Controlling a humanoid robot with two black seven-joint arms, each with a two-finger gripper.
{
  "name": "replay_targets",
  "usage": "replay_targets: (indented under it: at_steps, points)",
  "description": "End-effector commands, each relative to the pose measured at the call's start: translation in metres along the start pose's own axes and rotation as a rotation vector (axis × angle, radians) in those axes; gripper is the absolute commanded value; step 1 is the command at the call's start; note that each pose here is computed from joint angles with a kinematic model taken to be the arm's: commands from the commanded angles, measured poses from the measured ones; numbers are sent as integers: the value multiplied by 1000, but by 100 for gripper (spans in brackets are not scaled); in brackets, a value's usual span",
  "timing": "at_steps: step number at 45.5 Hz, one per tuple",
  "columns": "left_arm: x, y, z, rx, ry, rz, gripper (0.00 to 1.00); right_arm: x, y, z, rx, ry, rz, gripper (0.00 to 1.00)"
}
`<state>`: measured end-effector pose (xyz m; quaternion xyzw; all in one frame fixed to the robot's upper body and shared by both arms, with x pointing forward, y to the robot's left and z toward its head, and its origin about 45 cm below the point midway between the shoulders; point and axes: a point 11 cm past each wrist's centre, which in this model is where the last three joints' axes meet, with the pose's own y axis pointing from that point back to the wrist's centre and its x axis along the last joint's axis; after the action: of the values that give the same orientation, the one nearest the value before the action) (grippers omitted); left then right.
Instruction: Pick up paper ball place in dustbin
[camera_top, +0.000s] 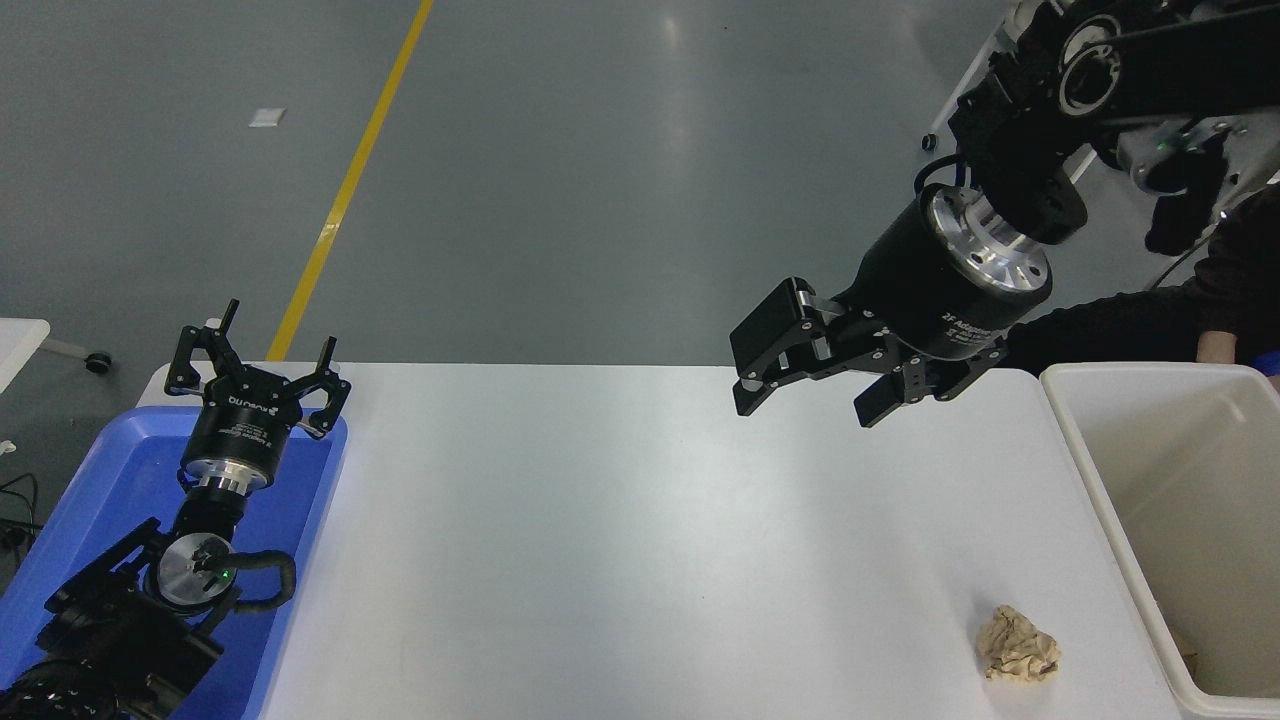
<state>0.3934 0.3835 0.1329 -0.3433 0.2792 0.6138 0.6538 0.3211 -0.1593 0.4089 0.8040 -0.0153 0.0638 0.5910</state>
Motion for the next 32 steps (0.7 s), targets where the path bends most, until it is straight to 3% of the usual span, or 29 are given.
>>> replay_targets:
  at_steps: [1,17,25,32]
  points:
    - [0,0,1,-1,5,-1,100,0,3,13,1,-36,3,100]
    - [0,-1,1,-6,2,0,100,5,-29,50,-50,-46,-24,100]
    - [0,-1,1,-6,2,0,100,13,-60,99,-131,-27,-2,100]
    - [0,-1,1,-6,2,0,100,-11,-71,170,-147,-94,-38,100]
